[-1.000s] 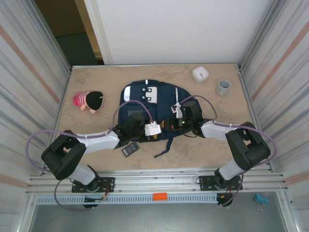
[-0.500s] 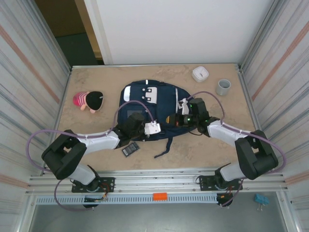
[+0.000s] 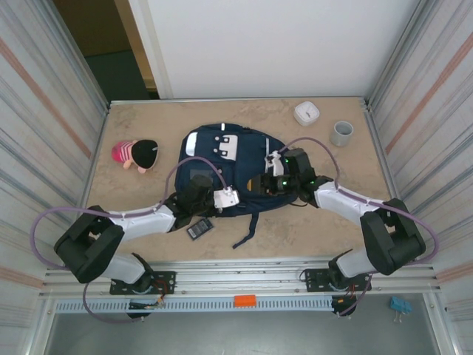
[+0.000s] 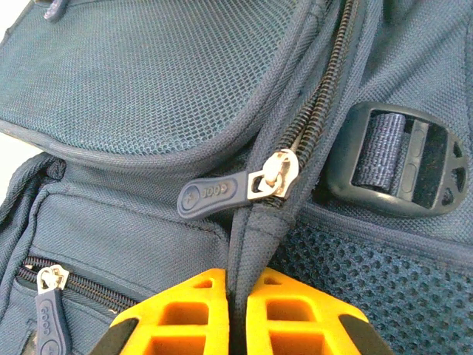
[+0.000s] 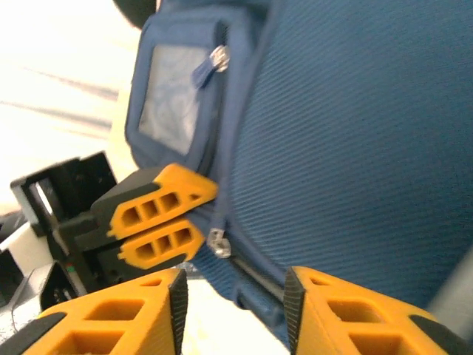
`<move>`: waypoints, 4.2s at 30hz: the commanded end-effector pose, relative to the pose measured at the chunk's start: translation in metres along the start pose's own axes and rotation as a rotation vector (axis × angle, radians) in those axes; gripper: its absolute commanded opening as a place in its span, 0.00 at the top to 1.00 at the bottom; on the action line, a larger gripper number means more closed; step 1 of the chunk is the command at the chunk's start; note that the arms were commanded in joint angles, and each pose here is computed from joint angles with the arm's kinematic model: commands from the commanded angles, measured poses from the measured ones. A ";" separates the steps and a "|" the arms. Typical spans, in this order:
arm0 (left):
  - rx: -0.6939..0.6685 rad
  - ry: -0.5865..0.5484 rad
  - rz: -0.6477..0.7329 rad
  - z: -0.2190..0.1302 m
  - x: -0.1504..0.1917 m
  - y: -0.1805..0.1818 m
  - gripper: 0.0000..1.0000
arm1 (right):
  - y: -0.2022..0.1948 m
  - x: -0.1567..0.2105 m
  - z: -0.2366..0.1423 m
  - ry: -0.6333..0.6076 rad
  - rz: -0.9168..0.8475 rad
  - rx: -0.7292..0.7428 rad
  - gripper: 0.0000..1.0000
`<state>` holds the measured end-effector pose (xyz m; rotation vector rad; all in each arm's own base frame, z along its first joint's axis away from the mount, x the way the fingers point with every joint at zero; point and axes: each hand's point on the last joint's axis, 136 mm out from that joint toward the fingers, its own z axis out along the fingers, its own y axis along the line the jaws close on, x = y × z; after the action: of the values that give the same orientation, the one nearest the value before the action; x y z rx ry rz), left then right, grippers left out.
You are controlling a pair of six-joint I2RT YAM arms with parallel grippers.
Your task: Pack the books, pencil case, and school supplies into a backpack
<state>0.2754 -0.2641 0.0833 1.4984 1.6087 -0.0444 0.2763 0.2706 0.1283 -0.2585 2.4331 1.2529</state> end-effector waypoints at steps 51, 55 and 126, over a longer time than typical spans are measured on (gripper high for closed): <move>-0.200 -0.194 -0.091 -0.010 -0.024 0.013 0.96 | -0.062 -0.001 -0.020 -0.061 -0.027 0.626 1.00; -0.205 -0.194 -0.095 -0.011 -0.024 0.014 0.96 | -0.076 -0.002 -0.035 -0.085 0.028 0.616 1.00; -0.266 -0.143 -0.152 -0.036 -0.012 0.044 0.96 | -0.078 -0.003 -0.057 -0.026 0.323 0.035 1.00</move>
<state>0.2706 -0.2607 0.1095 1.2826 1.5160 -0.0831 0.2788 0.2100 0.1076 0.0682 2.5432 1.4632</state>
